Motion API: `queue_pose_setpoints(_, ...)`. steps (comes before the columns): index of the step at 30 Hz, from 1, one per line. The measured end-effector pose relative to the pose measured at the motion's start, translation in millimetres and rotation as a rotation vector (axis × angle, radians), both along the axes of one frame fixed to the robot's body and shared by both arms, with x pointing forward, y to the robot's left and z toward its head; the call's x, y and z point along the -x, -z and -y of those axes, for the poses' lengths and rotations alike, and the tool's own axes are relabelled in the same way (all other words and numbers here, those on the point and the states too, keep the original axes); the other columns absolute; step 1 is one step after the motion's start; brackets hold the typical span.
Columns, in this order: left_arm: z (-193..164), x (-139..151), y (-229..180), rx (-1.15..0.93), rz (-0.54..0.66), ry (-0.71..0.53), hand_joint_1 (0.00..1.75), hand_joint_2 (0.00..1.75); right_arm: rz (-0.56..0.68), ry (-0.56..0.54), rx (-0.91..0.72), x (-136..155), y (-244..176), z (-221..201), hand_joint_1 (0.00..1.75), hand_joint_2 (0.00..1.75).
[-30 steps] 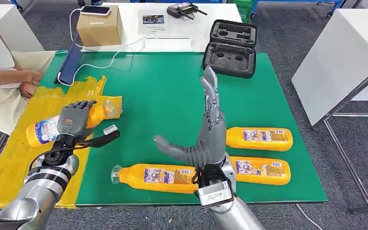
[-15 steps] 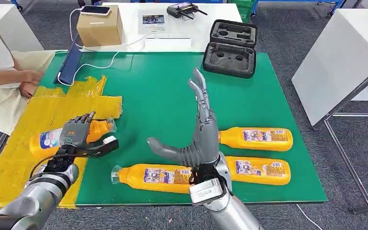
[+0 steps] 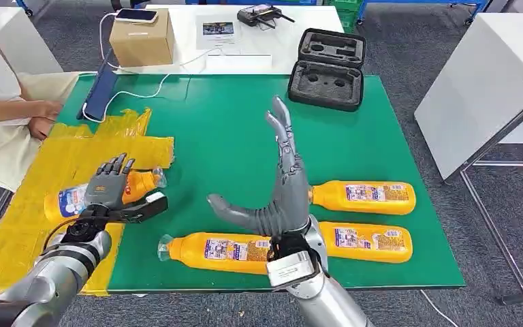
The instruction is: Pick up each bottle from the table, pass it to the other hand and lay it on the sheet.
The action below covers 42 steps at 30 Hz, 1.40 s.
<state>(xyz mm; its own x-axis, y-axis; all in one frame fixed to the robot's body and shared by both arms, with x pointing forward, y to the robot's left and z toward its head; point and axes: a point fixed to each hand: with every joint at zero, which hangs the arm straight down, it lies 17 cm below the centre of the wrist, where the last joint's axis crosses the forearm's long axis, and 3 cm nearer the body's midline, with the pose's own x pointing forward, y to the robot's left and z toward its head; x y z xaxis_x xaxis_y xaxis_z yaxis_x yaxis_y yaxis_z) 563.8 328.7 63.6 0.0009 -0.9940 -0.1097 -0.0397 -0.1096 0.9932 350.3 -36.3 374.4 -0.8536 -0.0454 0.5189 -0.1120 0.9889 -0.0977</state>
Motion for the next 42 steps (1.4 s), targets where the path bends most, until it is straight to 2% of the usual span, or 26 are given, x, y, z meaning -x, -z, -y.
queue_pose_setpoints(6,2.2,0.1,1.0,0.054,-0.006,0.014,0.00,1.75,-0.001,0.001,0.002,-0.3,0.6,-0.2,0.00,1.75)
queue_pose_setpoints(9,11.4,0.5,-5.8,0.186,0.032,0.056,0.00,1.75,-0.001,0.002,0.015,-0.2,1.3,-2.1,0.00,1.75)
queue_pose_setpoints(11,19.0,-0.2,-26.0,0.320,0.129,0.090,0.00,1.75,-0.001,0.009,0.038,-0.9,3.7,-4.3,0.00,1.75)
queue_pose_setpoints(15,34.4,-0.4,-96.9,0.554,0.400,0.198,0.00,1.75,-0.010,0.038,0.132,-5.1,16.2,-13.6,0.00,1.75)
queue_pose_setpoints(17,17.6,3.3,-130.8,0.666,0.545,0.149,0.00,1.75,-0.022,0.054,0.214,-9.6,30.1,-22.8,0.00,1.75)
queue_pose_setpoints(19,8.7,9.8,-153.1,0.684,0.630,0.134,0.00,1.75,-0.035,0.061,0.302,-13.7,45.1,-34.0,0.00,1.75)
queue_pose_setpoints(25,-22.8,32.0,-194.3,0.800,0.820,0.069,0.00,1.75,-0.043,0.043,0.614,-23.6,99.7,-78.5,0.00,1.75)
queue_pose_setpoints(31,-6.4,50.2,-203.7,0.893,0.858,0.126,0.00,1.75,-0.035,-0.029,0.878,-22.9,155.3,-116.8,0.00,1.75)
queue_pose_setpoints(42,13.5,63.2,-212.1,0.970,0.874,0.185,0.00,1.75,-0.052,-0.105,1.083,-21.4,208.9,-135.2,0.00,1.75)
